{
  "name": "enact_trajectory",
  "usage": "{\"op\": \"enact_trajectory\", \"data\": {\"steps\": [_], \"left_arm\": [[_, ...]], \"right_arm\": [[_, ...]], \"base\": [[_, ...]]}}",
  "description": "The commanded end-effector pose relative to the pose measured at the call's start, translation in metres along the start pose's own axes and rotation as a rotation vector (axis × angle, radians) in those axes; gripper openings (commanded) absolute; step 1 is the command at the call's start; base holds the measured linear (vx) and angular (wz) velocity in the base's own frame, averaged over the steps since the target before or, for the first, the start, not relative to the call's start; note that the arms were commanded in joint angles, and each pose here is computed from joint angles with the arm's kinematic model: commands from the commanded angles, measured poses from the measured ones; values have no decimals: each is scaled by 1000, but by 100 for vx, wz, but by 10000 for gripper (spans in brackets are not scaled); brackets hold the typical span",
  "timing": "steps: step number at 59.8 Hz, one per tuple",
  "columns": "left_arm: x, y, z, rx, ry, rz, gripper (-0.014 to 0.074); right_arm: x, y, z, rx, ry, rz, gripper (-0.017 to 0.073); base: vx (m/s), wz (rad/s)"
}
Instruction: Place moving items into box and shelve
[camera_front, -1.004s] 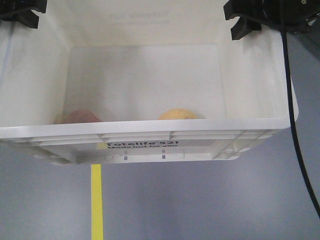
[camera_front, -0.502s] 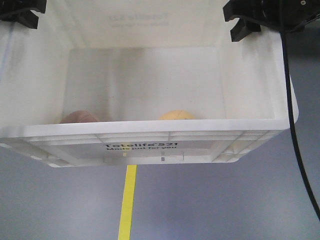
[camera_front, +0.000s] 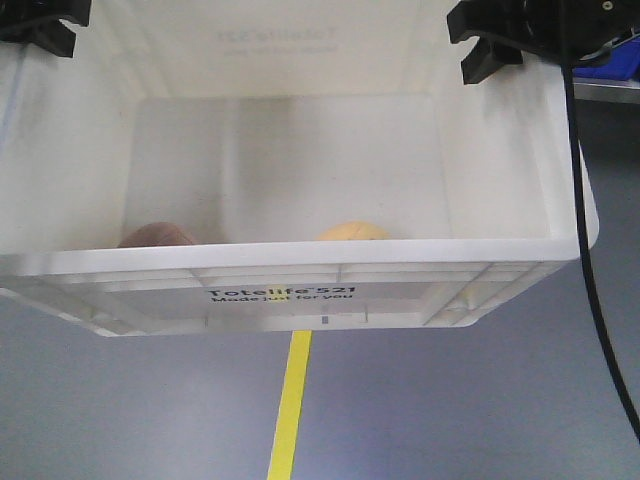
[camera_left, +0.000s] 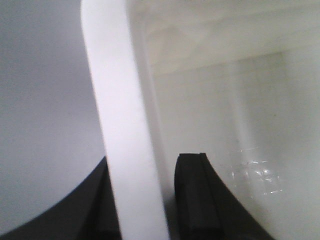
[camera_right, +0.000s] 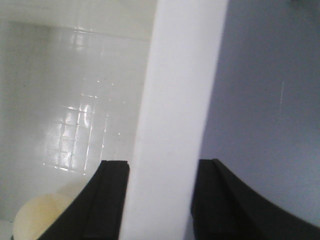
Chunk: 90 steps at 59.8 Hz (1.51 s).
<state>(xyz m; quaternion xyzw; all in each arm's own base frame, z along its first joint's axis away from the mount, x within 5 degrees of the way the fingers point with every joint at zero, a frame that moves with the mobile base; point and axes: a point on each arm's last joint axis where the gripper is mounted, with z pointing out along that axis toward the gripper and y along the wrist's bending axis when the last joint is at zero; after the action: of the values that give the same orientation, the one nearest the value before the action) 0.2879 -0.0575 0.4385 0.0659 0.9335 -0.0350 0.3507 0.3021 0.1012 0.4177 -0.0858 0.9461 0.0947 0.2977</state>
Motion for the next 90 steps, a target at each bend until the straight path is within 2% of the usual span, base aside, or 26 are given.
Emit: {"op": "enact_trajectory", "data": {"steps": [1, 90], "left_arm": [[-13, -1, -36, 16, -202, 10, -7], [-13, -1, -35, 15, -202, 10, -7]], "right_arm": [[-12, -3, -31, 24, -185, 0, -5], [-12, -3, -31, 26, -186, -1, -5]], "base": [[54, 8], [64, 5]]}}
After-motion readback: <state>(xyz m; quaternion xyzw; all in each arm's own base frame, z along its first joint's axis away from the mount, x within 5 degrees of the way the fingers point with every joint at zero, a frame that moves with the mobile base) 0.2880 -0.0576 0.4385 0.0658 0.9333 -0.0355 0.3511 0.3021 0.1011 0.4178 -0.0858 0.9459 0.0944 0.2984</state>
